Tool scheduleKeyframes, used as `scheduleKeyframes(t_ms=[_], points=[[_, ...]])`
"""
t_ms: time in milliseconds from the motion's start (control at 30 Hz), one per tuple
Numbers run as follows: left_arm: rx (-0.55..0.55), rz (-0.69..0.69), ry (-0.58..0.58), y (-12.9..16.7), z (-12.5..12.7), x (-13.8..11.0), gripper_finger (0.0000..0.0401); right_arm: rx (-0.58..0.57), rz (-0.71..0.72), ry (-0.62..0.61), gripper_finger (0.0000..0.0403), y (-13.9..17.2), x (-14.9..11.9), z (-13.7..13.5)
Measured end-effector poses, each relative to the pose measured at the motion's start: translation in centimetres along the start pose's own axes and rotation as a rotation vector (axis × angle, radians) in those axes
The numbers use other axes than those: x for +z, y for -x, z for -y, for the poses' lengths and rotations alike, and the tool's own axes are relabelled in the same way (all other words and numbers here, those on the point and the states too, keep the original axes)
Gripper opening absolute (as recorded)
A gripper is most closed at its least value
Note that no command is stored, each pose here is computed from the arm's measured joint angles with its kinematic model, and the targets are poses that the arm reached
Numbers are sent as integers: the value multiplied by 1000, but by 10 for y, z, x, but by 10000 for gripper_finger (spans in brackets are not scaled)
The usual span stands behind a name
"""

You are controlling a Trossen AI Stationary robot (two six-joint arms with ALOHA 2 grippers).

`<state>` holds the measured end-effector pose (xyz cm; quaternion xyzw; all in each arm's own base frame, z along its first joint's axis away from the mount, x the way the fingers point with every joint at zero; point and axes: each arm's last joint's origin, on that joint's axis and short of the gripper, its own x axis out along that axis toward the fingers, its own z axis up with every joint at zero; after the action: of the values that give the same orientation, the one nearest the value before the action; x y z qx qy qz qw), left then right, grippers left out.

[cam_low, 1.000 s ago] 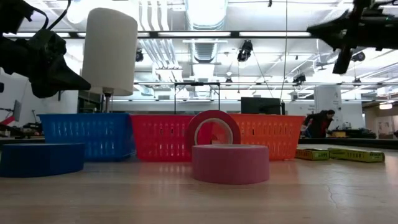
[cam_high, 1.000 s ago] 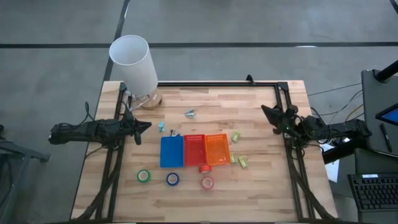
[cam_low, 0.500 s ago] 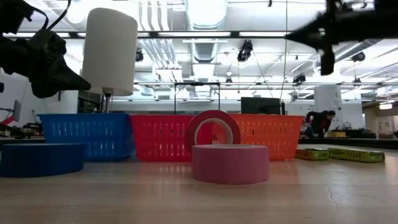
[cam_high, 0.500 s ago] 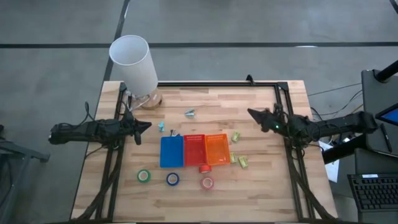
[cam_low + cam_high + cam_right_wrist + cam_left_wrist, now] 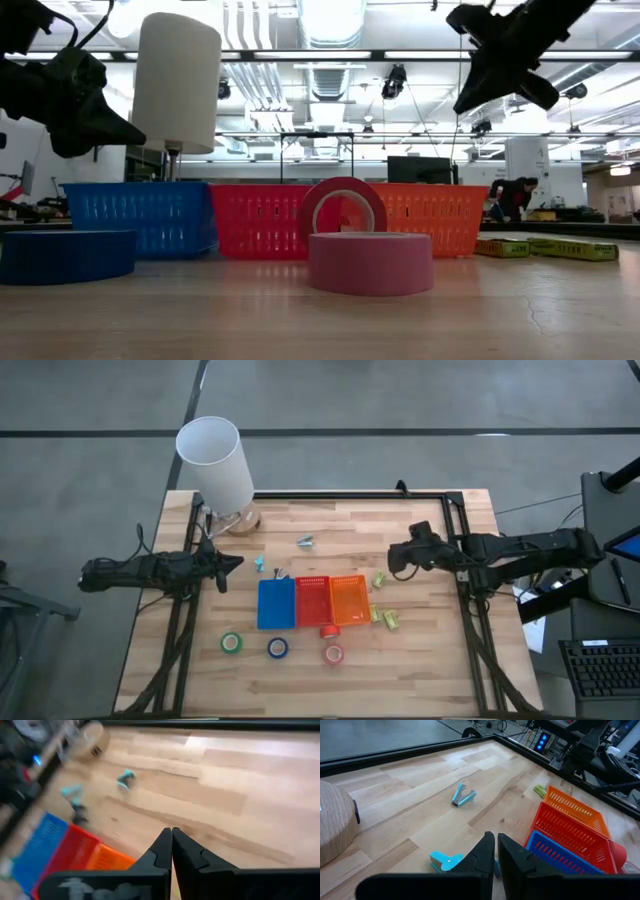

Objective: Pick and place Stapler, Stapler remover, tape
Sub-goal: Put the top green staple box into the red bin

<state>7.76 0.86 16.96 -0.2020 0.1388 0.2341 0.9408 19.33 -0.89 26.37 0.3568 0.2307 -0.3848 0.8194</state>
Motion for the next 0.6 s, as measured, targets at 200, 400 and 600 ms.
scheduleKeyframes(t_ms=[200, 400, 600], points=[[0, 0, 0, 0, 0, 0, 26, -54, -276, -57, 12, -24, 7, -1], [0, 0, 0, 0, 0, 0, 26, -13, -476, 91, 75, -48, 3, -4], [0, 0, 0, 0, 0, 0, 26, -26, -554, 291, 189, -67, -7, -5]])
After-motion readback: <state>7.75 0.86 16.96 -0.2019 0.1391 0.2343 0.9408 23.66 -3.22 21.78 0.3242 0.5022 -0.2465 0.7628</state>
